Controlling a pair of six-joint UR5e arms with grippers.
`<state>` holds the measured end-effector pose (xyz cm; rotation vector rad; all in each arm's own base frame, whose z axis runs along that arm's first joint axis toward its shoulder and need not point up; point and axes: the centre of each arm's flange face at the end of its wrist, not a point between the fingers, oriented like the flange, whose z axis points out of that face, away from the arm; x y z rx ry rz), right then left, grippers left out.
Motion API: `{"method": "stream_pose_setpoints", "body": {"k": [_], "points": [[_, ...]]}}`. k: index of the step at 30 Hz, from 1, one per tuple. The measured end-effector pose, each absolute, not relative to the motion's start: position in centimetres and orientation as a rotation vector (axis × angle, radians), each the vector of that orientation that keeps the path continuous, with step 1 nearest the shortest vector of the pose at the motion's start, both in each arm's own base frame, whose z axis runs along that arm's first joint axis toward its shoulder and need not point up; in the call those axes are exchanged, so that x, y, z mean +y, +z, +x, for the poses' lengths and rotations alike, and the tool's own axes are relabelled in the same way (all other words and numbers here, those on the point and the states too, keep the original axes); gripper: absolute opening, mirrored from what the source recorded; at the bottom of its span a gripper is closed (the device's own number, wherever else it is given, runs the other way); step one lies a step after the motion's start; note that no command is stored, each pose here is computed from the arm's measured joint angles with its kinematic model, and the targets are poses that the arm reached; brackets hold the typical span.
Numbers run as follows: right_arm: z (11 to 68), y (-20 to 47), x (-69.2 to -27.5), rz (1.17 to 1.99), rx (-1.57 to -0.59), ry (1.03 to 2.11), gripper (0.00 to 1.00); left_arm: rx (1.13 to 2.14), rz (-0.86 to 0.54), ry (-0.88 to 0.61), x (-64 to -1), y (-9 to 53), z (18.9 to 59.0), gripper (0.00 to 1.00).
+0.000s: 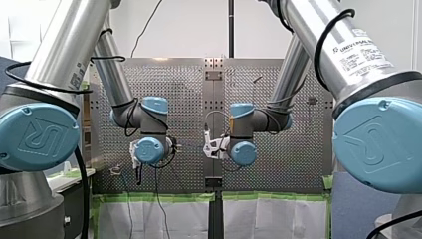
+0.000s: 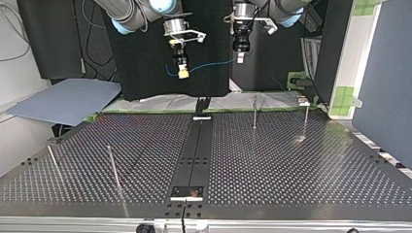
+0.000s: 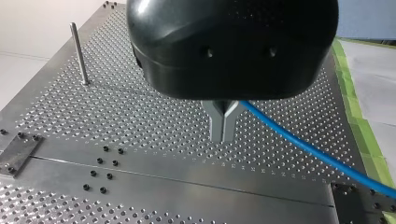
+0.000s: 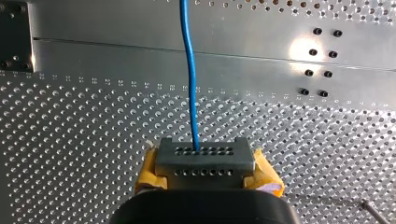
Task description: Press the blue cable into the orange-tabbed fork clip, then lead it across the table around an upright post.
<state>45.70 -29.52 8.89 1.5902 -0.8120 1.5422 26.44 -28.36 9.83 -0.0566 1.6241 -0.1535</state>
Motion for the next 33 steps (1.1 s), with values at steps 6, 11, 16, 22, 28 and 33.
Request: {"method": "stream_pose_setpoints", "body": {"k": [6, 11, 16, 22, 28, 33], "points": [[45.1, 7.4, -28.8, 1.632, -0.814, 1.485, 0.00, 1.624, -0.057, -0.154, -28.4, 9.8, 26.4, 0.00], [44.3, 4.8, -28.1, 1.698, -0.823, 1.400, 0.00, 1.624, -0.057, -0.153, -28.4, 9.8, 26.4, 0.00], [43.8, 2.2, -27.6, 1.748, -0.831, 1.351, 0.00, 1.624, -0.057, -0.153, -28.4, 9.8, 26.4, 0.00], [43.5, 0.7, -27.3, 1.775, -0.836, 1.326, 0.00, 1.624, -0.057, -0.153, -28.4, 9.8, 26.4, 0.00], [43.4, 0.6, -27.3, 1.778, -0.837, 1.323, 0.00, 1.616, -0.039, -0.163, -28.4, 10.1, 26.0, 0.00], [42.9, 1.4, -26.9, 1.763, -0.874, 1.318, 0.00, 1.627, -0.011, -0.189, -27.8, 10.5, 24.7, 0.00]]}}
